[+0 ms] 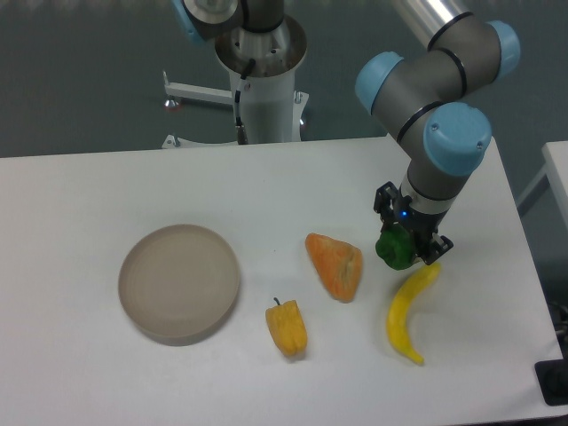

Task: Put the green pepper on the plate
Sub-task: 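Carry the held green pepper over to the grey plate, then lower the green pepper onto the plate and open the gripper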

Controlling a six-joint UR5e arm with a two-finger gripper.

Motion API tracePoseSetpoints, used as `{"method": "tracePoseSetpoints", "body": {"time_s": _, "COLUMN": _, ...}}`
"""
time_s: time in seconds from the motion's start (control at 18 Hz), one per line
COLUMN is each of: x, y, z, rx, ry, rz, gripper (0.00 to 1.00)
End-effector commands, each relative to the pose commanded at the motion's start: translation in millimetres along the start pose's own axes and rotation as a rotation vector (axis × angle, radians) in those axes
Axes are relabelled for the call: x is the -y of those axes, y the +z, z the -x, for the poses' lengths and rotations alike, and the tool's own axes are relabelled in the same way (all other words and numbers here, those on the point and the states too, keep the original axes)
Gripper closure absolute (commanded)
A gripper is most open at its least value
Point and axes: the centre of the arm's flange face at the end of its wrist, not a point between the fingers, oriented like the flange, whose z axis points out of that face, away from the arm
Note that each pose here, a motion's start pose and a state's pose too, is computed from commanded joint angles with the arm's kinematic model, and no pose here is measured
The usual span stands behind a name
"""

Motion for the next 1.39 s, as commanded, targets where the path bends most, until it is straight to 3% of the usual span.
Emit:
{"method": "tracePoseSetpoints", "body": {"time_s": 0.28, "x": 8, "y": -5, "z": -6, "rx": 0.000, "ry": 0.006, "rz": 0.002, "gripper": 0.70}}
{"method": "tracePoseSetpoints", "body": {"time_s": 0.67, "x": 112, "y": -19, "z": -111, "rx": -0.065, "ry": 0.062, "rz": -0.046, "gripper": 0.71}}
{"method": "tracePoseSetpoints", "body": {"time_s": 0.83, "x": 153, "y": -14, "z": -139, "rx": -0.077, "ry": -0.041, "rz": -0.050, "gripper": 0.71}}
{"method": "tracePoseSetpoints", "body": {"time_s": 0.94, "x": 201, "y": -7, "z": -161, "rx": -0.054, "ry": -0.091, "rz": -0.110, "gripper": 0.71}}
{"method": "tracePoseSetpoints", "body": {"time_s": 1.0, "x": 223, "y": 6, "z": -174, "rx": -0.082, "ry": -0.137, "rz": -0.135, "gripper": 0.71}}
{"method": "tracePoseSetpoints", "body": {"time_s": 1.11, "x": 262, "y": 21, "z": -198, "rx": -0.093, "ry": -0.151, "rz": -0.141, "gripper": 0.70}}
{"method": "tracePoseSetpoints", "body": {"time_s": 1.22, "x": 280, "y": 36, "z": -208, "rx": -0.108, "ry": -0.172, "rz": -0.130, "gripper": 0.69}}
{"method": "tracePoseSetpoints", "body": {"time_s": 1.39, "x": 296, "y": 65, "z": -214, "rx": -0.140, "ry": -0.164, "rz": -0.105, "gripper": 0.53}}
